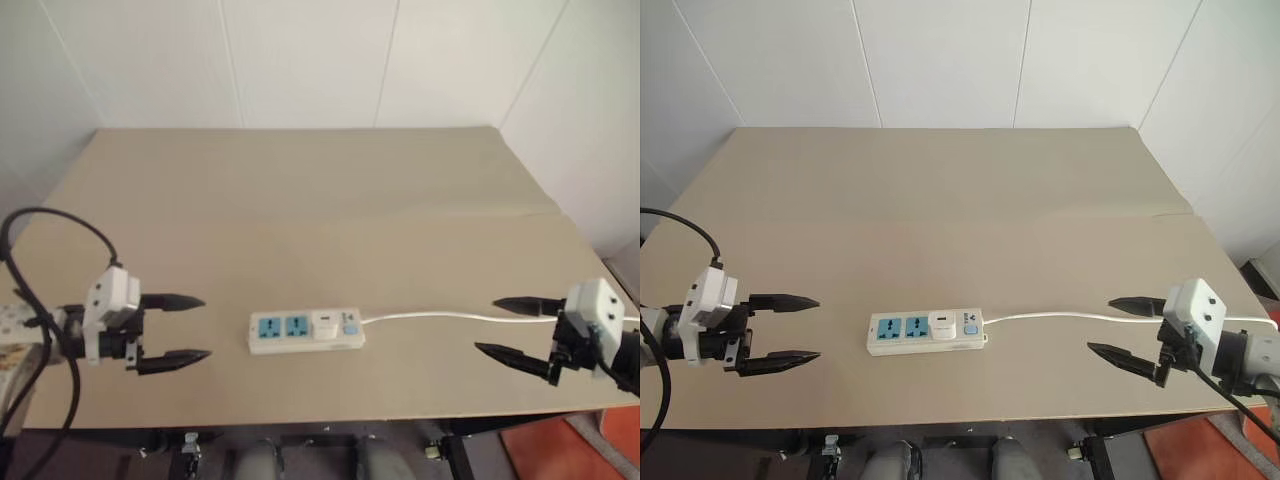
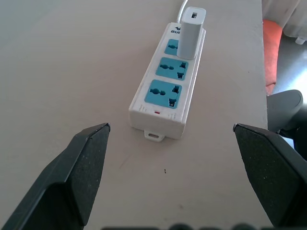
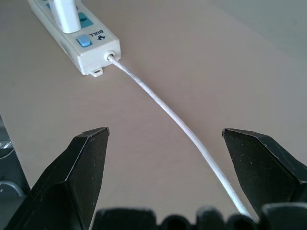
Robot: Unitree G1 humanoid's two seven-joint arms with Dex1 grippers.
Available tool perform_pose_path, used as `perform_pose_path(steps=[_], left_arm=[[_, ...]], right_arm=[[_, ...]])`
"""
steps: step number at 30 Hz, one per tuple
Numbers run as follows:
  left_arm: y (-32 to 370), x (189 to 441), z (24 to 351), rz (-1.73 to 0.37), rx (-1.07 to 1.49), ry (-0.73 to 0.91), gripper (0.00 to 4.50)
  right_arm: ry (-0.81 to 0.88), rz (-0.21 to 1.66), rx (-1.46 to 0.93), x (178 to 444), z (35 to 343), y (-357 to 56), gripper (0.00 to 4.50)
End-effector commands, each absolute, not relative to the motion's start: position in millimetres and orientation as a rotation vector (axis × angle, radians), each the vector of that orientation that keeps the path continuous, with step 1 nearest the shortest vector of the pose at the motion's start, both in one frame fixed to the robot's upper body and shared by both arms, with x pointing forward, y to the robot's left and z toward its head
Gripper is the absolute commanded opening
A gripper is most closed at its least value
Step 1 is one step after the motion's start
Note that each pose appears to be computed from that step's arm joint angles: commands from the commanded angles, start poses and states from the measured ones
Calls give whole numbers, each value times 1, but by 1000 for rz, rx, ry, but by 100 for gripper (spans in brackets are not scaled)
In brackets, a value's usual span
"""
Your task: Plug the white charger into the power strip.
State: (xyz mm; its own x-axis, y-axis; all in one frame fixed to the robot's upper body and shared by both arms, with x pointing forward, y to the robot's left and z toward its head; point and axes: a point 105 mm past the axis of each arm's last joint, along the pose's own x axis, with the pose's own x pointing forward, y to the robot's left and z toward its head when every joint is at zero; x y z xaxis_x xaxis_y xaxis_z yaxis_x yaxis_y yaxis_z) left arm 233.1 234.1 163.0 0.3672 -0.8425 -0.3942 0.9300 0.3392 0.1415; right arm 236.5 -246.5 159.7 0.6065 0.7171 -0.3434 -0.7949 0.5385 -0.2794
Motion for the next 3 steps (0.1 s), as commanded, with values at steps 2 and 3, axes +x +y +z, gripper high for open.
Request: perform_pose_path(steps=[2, 3], left_arm=[[231, 231, 169, -1192, 388, 254, 450], [231, 231, 169, -1194, 387, 254, 450]], right_arm=[[180, 899, -459, 241, 168, -243, 446], [185, 901, -462, 242, 168, -243, 446]])
